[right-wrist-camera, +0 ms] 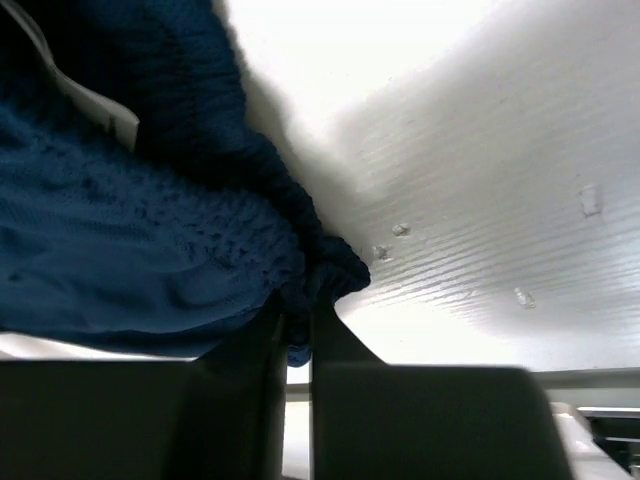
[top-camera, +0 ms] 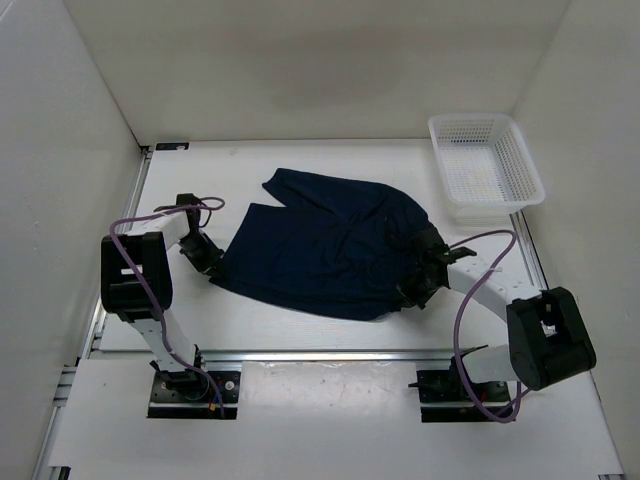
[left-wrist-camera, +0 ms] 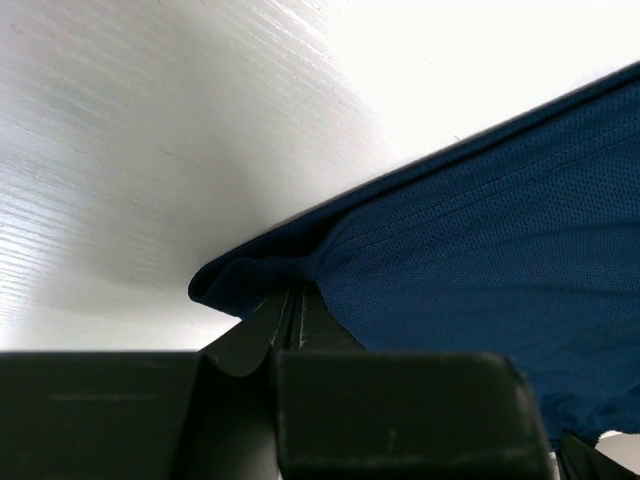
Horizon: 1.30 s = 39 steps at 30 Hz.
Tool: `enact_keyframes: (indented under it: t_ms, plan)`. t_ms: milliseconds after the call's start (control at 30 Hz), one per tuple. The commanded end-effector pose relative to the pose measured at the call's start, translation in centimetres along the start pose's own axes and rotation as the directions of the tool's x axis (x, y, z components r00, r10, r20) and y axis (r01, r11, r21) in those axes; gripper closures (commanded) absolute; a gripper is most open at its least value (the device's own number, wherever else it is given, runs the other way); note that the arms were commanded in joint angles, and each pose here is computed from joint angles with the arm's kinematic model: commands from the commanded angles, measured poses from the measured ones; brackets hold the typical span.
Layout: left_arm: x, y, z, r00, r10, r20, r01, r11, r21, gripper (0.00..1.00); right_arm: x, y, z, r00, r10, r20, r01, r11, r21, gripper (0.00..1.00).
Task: Fold and stack the shorts
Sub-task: Flatten the shorts out
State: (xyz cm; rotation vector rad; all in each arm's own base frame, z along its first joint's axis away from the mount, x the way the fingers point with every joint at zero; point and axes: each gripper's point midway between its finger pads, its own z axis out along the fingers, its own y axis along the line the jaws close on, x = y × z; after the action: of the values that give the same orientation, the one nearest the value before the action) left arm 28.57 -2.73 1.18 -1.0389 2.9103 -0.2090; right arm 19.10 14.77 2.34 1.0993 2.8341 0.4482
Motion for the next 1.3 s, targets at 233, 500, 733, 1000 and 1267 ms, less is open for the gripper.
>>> enact_keyframes:
  t_ms: [233,500,733,1000,1267]
  plan:
    - [-3.9,-4.6,-7.9,0.985,0.002,0.173,-0.028,0.989,0.147,0.90,-8.6,8.1,-6.8,0.933,-0.159,0.323,0.203,0.973,-0.108,1.00]
    - [-7.4,-10.1,-22.1,0.917,-0.052,0.396,-0.102,0.928,0.358,0.90,-14.4,15.6,-19.6,0.635,-0.301,0.712,0.501,0.861,-0.083,1.00]
    - [-0.9,-6.5,-15.1,0.959,-0.036,0.280,-0.061,0.942,0.331,0.90,-10.9,2.6,-11.1,0.716,-0.247,0.653,0.328,0.945,-0.002,0.68]
    - [2.2,-2.6,-7.8,0.987,-0.008,0.162,-0.025,0.979,0.200,0.90,-4.0,-1.7,-4.7,0.944,0.049,0.326,0.006,0.986,-0.168,0.34]
    - [1.4,-3.2,-9.2,0.978,-0.009,0.209,-0.039,0.974,0.225,0.90,-2.0,1.2,-3.4,0.978,0.122,0.171,-0.060,0.943,-0.328,0.27]
